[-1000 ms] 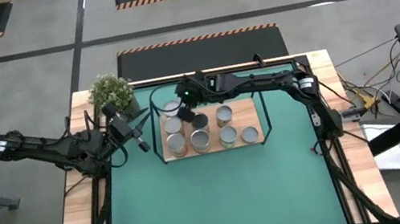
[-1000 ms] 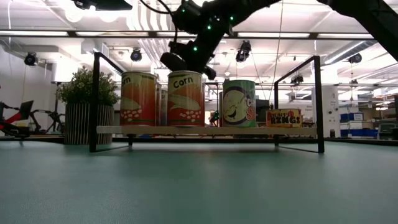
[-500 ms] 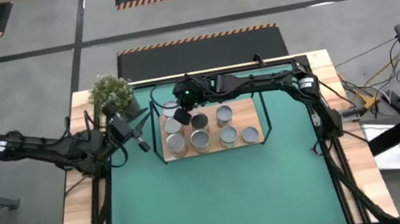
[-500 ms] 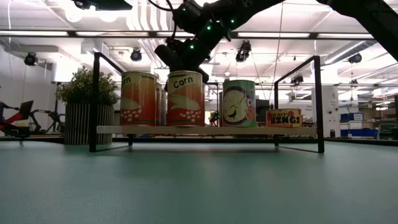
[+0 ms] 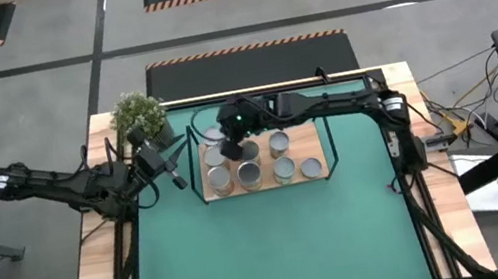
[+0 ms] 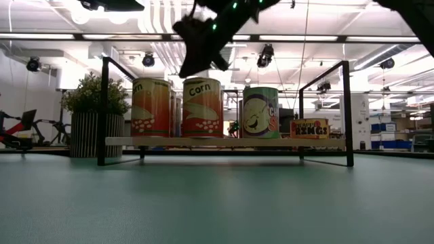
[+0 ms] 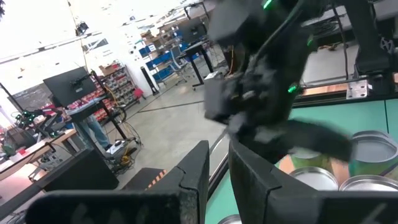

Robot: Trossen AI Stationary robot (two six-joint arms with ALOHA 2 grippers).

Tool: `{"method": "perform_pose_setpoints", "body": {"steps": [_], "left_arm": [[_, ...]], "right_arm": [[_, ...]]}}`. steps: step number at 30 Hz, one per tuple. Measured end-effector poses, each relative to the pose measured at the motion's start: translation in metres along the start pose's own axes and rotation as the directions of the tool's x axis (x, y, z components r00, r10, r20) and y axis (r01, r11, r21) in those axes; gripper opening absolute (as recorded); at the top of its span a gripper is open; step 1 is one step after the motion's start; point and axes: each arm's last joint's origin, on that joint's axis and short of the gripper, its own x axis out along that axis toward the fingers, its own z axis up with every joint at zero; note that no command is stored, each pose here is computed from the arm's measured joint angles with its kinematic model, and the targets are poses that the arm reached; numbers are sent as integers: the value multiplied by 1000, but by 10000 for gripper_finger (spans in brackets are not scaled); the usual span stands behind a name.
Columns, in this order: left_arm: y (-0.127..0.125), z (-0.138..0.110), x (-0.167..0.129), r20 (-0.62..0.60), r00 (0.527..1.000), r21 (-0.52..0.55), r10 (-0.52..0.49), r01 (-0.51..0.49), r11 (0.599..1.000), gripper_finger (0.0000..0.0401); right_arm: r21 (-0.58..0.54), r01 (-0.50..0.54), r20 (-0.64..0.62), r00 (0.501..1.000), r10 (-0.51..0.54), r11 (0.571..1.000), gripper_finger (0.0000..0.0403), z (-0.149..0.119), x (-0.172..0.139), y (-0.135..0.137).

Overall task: Pick and place cans onto a shelf
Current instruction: Adjust the cans on the shelf

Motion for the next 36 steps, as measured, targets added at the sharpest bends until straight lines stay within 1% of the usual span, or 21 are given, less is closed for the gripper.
{"method": "perform_pose_setpoints", "body": {"steps": [5,8,11,15,19,24,33,36], "left_arm": [[0,0,0,0,1000,0,0,0,1000,43],[0,0,0,0,1000,0,0,0,1000,43],[0,0,0,0,1000,0,0,0,1000,43],[0,0,0,0,1000,0,0,0,1000,43],[0,0,0,0,1000,0,0,0,1000,43],[0,0,0,0,1000,0,0,0,1000,43],[0,0,0,0,1000,-1,0,0,1000,43],[0,0,0,1,1000,-1,0,0,1000,43]], "right_arm": [[-129,-93,-56,995,87,987,9,-6,-21,37],[-244,-144,-90,988,126,959,9,-14,-29,61],[-325,-186,-99,982,162,927,9,-22,-32,83],[-382,-216,-94,976,195,899,9,-33,-31,101],[-410,-229,-122,973,196,883,9,-43,-28,106],[-417,-237,-157,970,187,877,9,-54,-23,106],[-416,-237,-141,971,195,878,9,-55,-22,107],[-421,-270,-132,963,236,866,9,-58,-19,108]]}}
